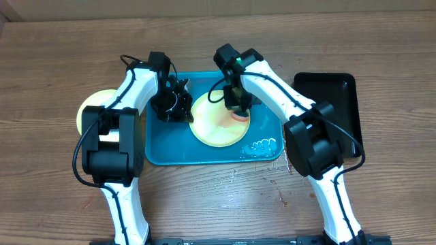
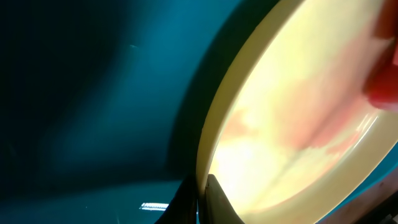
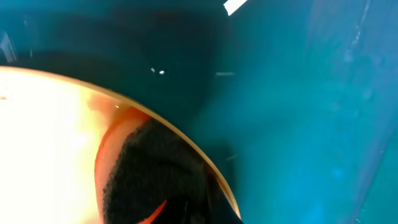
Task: Clean dirty plates on tray and stack at the side
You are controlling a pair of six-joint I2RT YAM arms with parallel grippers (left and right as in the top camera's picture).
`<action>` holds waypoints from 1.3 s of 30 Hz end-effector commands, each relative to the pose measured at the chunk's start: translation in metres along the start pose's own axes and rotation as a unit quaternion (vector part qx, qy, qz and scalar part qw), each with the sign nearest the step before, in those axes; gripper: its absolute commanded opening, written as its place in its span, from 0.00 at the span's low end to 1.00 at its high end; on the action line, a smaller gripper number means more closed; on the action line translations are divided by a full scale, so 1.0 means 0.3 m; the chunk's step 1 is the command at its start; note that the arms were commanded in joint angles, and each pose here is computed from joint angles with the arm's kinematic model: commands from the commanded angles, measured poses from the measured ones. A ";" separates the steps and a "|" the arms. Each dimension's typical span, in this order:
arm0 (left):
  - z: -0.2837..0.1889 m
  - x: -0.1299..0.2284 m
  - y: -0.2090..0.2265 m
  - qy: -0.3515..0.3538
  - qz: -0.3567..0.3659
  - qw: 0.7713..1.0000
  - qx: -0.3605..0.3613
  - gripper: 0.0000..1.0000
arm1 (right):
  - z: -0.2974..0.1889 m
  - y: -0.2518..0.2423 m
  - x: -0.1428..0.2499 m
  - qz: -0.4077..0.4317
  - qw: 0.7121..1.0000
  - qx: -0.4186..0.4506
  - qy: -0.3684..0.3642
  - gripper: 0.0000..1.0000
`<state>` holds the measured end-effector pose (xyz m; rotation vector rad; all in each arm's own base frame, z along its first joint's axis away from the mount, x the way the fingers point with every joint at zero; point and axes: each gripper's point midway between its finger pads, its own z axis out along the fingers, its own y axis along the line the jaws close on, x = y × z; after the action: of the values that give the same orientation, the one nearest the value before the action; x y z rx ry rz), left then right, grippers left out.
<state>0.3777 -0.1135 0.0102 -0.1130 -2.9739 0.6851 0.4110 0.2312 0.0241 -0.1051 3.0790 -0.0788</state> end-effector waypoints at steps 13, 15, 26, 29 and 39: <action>-0.044 0.018 0.031 -0.001 -0.001 0.999 -0.034 0.04 | -0.378 0.035 -0.028 -0.031 0.992 -0.119 -0.017 0.04; -0.075 0.017 0.035 -0.010 -0.001 0.999 -0.050 0.04 | -0.387 0.011 -0.028 -0.030 0.993 -0.117 -0.015 0.04; -0.442 0.003 0.012 -0.162 -0.005 0.970 -0.179 0.04 | -0.381 -0.018 -0.034 -0.023 0.993 -0.114 -0.012 0.04; -0.548 0.021 0.018 -0.203 -0.011 0.950 -0.238 0.04 | -0.381 -0.018 -0.032 -0.023 0.993 -0.114 -0.011 0.04; -0.785 0.094 0.043 -0.284 -0.041 0.848 -0.445 0.04 | -0.380 -0.020 -0.027 -0.023 0.993 -0.113 -0.008 0.04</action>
<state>0.3773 -0.0207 0.1925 0.0600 -3.5285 -0.5044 0.4100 0.2271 0.1092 -0.1670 3.1302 0.2143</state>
